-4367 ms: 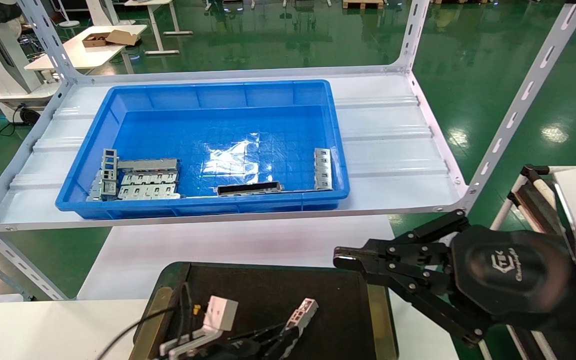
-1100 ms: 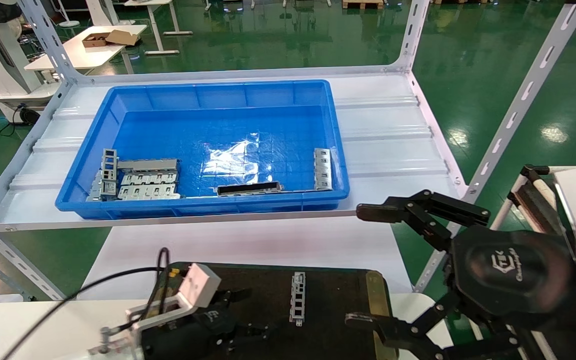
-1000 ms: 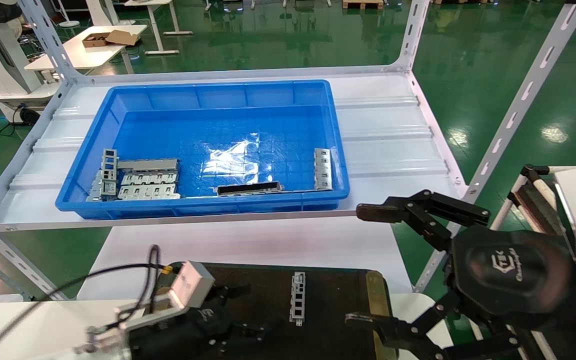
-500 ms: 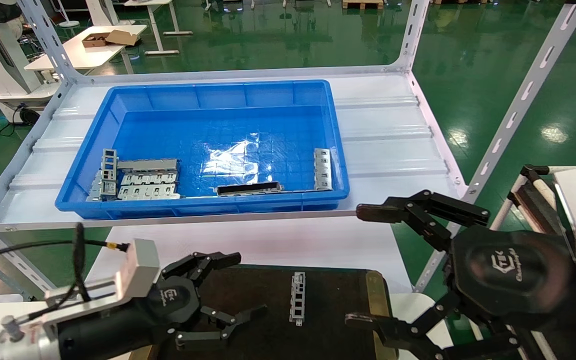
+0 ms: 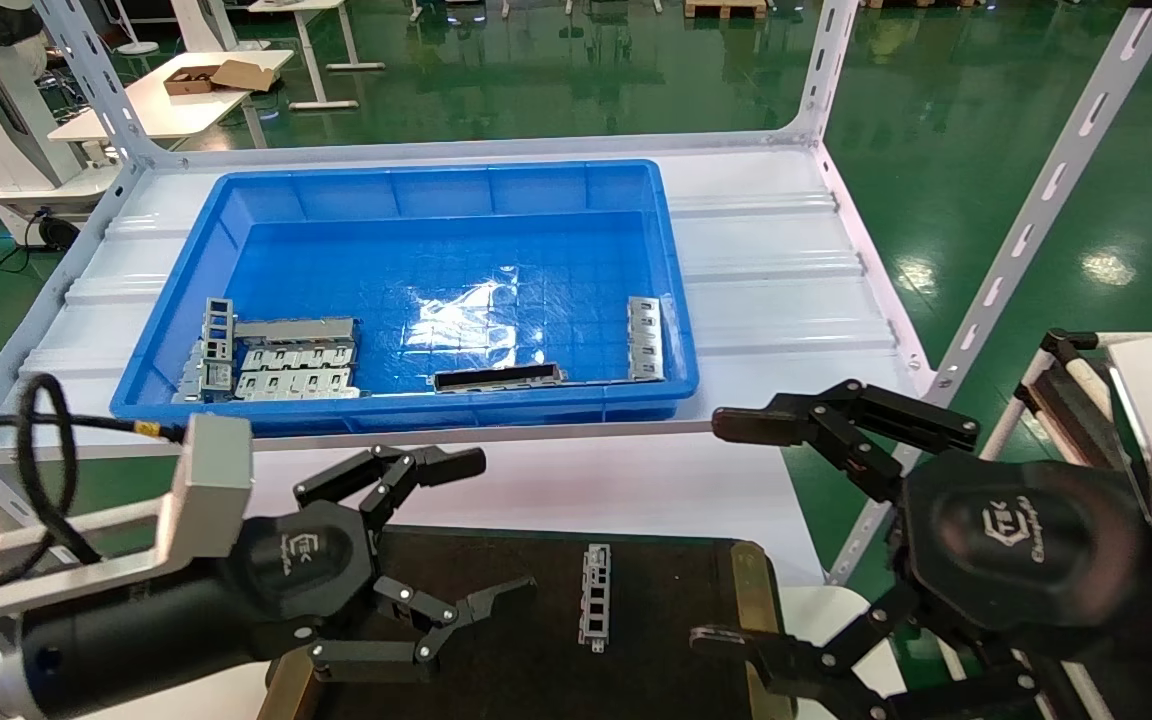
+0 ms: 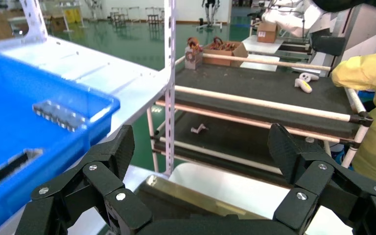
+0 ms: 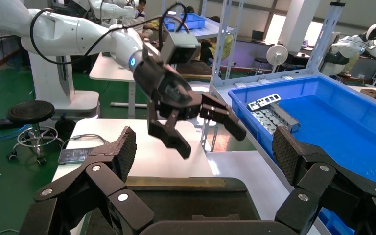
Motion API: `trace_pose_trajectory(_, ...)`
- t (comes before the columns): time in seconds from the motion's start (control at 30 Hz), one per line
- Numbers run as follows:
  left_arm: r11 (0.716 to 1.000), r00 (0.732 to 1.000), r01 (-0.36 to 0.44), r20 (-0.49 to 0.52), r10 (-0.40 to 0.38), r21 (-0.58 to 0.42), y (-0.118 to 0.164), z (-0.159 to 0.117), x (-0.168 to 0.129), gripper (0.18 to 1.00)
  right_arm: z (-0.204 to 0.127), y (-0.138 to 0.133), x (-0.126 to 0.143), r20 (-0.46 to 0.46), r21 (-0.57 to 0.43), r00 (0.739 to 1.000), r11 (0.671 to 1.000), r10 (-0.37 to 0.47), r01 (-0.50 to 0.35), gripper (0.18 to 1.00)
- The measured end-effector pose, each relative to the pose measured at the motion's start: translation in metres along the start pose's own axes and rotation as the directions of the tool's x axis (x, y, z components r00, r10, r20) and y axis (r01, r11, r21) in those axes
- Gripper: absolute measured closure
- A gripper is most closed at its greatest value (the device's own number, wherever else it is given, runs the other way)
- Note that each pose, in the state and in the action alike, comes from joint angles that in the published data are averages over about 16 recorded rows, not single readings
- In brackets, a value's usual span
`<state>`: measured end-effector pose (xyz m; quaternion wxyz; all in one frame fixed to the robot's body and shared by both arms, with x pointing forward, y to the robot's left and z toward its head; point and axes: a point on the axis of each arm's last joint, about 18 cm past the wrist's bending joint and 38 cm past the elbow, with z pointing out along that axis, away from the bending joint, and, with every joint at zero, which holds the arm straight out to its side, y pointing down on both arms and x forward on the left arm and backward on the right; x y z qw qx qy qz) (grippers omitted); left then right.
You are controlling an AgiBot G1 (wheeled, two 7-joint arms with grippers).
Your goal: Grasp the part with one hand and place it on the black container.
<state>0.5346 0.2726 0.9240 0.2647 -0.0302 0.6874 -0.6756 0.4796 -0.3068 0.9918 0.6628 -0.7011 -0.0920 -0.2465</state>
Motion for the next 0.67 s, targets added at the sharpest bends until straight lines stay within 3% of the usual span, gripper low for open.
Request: trace_pose_trajectory(0.67,0.998,0.998,-0.048,-0.043,0.049,0.04,-0.029,-0.011,0.006,0.184,0.0,0.0,0.0,0.0,0.0,1.0,1.0,0.0,0.0,0.178)
